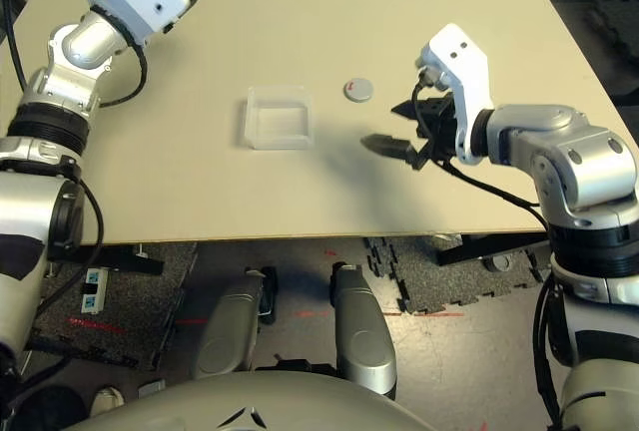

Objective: Pour the medicine from the bottle into the box.

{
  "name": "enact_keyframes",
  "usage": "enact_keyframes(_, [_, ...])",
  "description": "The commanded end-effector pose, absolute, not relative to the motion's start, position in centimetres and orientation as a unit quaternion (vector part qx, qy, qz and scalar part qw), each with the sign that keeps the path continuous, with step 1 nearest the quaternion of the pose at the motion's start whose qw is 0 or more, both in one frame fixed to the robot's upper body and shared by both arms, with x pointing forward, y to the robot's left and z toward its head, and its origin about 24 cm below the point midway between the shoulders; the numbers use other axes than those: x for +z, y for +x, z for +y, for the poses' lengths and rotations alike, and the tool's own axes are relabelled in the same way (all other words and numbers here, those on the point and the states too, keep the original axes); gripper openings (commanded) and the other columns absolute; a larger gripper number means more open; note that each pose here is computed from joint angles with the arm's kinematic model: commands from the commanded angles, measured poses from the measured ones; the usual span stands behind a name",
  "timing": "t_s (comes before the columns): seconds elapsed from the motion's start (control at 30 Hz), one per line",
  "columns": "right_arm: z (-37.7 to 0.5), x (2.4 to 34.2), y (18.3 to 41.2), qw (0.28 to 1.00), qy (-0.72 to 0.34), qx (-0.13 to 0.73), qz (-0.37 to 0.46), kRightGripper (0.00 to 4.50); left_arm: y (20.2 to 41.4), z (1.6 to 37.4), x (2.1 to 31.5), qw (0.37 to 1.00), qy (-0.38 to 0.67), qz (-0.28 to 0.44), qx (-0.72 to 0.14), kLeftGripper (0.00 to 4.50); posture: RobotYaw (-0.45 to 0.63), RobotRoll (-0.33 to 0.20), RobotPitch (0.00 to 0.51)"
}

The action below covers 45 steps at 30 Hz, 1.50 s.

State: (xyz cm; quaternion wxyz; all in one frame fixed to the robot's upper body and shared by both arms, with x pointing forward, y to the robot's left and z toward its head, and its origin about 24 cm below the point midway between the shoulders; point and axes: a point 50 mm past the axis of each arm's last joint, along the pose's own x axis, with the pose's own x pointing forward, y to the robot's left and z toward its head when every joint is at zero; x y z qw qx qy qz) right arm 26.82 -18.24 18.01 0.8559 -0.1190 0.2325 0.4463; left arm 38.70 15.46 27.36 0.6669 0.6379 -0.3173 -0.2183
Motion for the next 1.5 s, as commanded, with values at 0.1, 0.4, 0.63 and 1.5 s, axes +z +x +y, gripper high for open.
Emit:
enact_keyframes(0.1, [-17.0,17.7,27.0,0.853,-0.121,0.455,0.226,4.50,37.7,14.2,27.7,0.493,0.752,-0.362,-0.246,2.40,0.02,0.000,0.202])
enact_keyframes(0.4, [-15.8,17.7,28.7,0.862,-0.114,0.451,0.201,4.50,38.0,16.2,24.8,0.361,0.832,-0.325,-0.269,2.40,0.04,0.000,0.205])
enact_keyframes(0.63, [-14.8,17.9,29.6,0.861,-0.111,0.460,0.189,4.50,38.1,15.1,23.9,0.322,0.836,-0.345,-0.280,2.40,0.06,0.000,0.212])
enact_keyframes(1.5, [-14.7,18.0,29.7,0.860,-0.108,0.466,0.179,4.50,41.3,19.2,18.6,0.980,0.119,-0.081,-0.140,2.40,0.04,0.000,0.211])
